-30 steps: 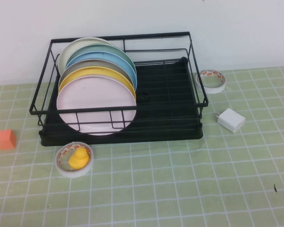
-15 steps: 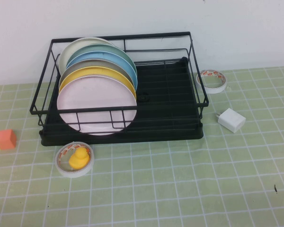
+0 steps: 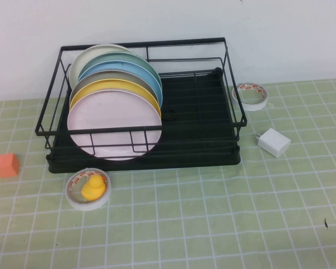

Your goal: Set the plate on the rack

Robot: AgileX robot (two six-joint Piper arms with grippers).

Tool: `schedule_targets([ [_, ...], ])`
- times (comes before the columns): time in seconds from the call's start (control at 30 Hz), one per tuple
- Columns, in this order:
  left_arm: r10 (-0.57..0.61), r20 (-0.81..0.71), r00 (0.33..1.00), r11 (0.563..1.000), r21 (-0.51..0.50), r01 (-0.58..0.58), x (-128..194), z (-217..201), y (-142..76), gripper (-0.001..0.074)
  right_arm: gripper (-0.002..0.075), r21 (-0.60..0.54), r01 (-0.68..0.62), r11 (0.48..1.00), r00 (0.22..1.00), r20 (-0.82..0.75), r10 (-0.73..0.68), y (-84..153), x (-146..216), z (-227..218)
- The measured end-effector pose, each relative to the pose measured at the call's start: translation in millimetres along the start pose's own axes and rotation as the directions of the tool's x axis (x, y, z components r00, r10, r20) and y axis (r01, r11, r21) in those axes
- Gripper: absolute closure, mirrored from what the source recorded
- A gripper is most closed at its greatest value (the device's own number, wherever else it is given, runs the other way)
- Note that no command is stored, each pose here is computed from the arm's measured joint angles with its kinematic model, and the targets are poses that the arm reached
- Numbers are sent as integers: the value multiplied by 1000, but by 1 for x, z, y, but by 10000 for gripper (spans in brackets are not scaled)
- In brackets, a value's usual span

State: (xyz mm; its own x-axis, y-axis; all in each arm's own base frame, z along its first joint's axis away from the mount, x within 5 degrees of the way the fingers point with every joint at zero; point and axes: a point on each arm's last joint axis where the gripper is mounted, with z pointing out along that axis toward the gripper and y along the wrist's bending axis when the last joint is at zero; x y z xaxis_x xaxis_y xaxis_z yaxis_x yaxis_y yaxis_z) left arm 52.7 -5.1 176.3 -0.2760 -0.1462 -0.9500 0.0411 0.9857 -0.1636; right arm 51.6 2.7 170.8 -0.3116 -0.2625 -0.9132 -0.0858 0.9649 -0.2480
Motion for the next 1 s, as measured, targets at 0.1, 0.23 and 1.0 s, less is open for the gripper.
schedule_targets([
  [0.1, 0, 0, 1000, 1000, 0, 0, 0, 0, 0, 736, 728, 29, 43, 999, 999, -11, -42, -3, 1, 0],
  [0.23, 0, 0, 1000, 1000, 0, 0, 0, 0, 0, 736, 728, 38, -13, 999, 1000, -13, 13, -3, 1, 0],
  [1.0, 0, 0, 1000, 1000, 0, 0, 0, 0, 0, 736, 728, 66, -117, 991, 993, -14, 118, -6, 2, 0],
])
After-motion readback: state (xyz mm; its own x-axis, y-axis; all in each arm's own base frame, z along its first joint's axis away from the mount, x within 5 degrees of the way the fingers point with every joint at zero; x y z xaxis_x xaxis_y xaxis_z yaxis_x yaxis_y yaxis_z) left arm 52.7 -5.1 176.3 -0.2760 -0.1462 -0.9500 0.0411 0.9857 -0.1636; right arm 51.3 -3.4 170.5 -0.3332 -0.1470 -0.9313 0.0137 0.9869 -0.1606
